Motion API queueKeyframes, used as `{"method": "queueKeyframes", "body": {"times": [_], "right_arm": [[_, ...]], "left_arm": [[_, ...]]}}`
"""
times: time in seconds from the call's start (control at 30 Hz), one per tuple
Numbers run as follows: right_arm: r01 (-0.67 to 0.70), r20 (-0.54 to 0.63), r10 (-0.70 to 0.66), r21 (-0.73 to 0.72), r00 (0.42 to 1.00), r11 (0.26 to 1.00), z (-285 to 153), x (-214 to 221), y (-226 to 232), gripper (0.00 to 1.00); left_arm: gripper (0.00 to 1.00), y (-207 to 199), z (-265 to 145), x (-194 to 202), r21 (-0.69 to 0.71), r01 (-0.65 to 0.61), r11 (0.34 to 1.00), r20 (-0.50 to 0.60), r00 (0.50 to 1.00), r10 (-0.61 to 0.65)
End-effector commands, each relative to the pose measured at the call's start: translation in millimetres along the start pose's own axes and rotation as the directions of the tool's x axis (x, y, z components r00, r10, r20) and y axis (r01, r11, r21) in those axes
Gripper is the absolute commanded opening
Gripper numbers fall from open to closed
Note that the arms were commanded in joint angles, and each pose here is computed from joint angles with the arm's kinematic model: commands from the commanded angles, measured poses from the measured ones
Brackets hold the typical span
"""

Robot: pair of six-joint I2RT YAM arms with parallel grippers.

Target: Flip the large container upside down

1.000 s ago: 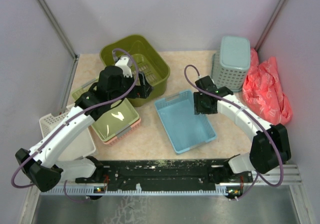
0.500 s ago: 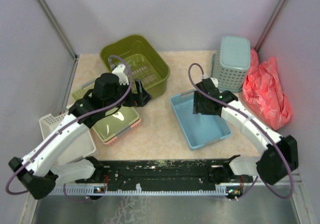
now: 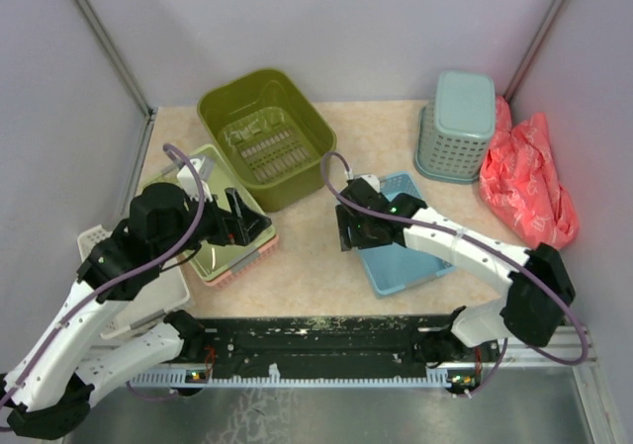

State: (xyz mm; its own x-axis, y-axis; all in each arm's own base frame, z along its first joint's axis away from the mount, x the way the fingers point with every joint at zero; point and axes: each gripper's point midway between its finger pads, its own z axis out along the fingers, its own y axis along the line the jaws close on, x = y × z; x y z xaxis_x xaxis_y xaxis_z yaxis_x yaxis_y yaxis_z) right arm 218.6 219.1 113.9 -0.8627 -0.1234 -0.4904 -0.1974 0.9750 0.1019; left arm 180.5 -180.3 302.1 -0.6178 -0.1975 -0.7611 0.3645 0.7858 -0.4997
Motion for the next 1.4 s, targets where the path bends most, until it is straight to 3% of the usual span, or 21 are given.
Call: {"method": "queueKeyframes", "body": {"times": [0.0, 0.1, 0.23, 0.27, 0.4, 0.5, 0.6, 0.7, 0.77, 0.83, 1.1, 1.37], "right_arm": [[-0.028, 0.036, 0.026, 0.042, 0.999, 0.999, 20, -6, -1, 0.55], [-0.025, 0.031, 0.025, 0.012, 0.999, 1.000, 18, -7, 5, 0.27], [-0.014, 0.050, 0.018, -0.071, 0.999, 0.997, 1, -16, 19, 0.02], [-0.014, 0.052, 0.019, -0.090, 0.998, 0.996, -7, -19, 21, 0.00], [-0.027, 0.115, 0.058, -0.251, 0.992, 0.968, -58, -43, 45, 0.00], [-0.065, 0.163, 0.150, -0.438, 0.975, 0.897, -104, -64, 66, 0.00], [-0.128, 0.127, 0.273, -0.650, 0.954, 0.749, -139, -76, 94, 0.00], [-0.174, 0.050, 0.368, -0.817, 0.929, 0.549, -166, -81, 120, 0.00], [-0.200, -0.008, 0.413, -0.884, 0.911, 0.423, -177, -82, 130, 0.00], [-0.216, -0.042, 0.443, -0.911, 0.895, 0.351, -179, -81, 132, 0.00], [-0.375, -0.216, 0.540, -0.905, 0.813, 0.202, -138, -65, 84, 0.00], [-0.527, -0.261, 0.613, -0.794, 0.746, 0.303, -97, -32, 13, 0.00]], "left_arm": [[1.00, 3, -1, 21, -0.010, 0.034, 0.999, -0.089, 0.995, -0.034], [1.00, 3, -1, 20, -0.008, 0.042, 0.999, -0.078, 0.996, -0.042], [1.00, 2, 2, 20, 0.000, 0.057, 0.998, -0.066, 0.996, -0.057], [1.00, 2, 2, 20, 0.002, 0.060, 0.998, -0.064, 0.996, -0.060], [1.00, -2, 4, 15, 0.019, 0.058, 0.998, -0.049, 0.997, -0.057], [1.00, -9, 5, 4, 0.037, 0.052, 0.998, -0.023, 0.998, -0.051], [1.00, -15, 5, -6, 0.046, 0.051, 0.998, -0.013, 0.999, -0.051], [1.00, -23, 4, -13, 0.068, 0.053, 0.996, -0.005, 0.999, -0.053], [1.00, -27, 5, -16, 0.083, 0.053, 0.995, -0.005, 0.999, -0.053], [1.00, -32, 6, -16, 0.100, 0.052, 0.994, -0.014, 0.999, -0.051], [1.00, -42, 25, -9, 0.156, 0.041, 0.987, -0.068, 0.997, -0.031], [1.00, -52, 39, -8, 0.203, 0.024, 0.979, -0.095, 0.996, -0.004]]}}
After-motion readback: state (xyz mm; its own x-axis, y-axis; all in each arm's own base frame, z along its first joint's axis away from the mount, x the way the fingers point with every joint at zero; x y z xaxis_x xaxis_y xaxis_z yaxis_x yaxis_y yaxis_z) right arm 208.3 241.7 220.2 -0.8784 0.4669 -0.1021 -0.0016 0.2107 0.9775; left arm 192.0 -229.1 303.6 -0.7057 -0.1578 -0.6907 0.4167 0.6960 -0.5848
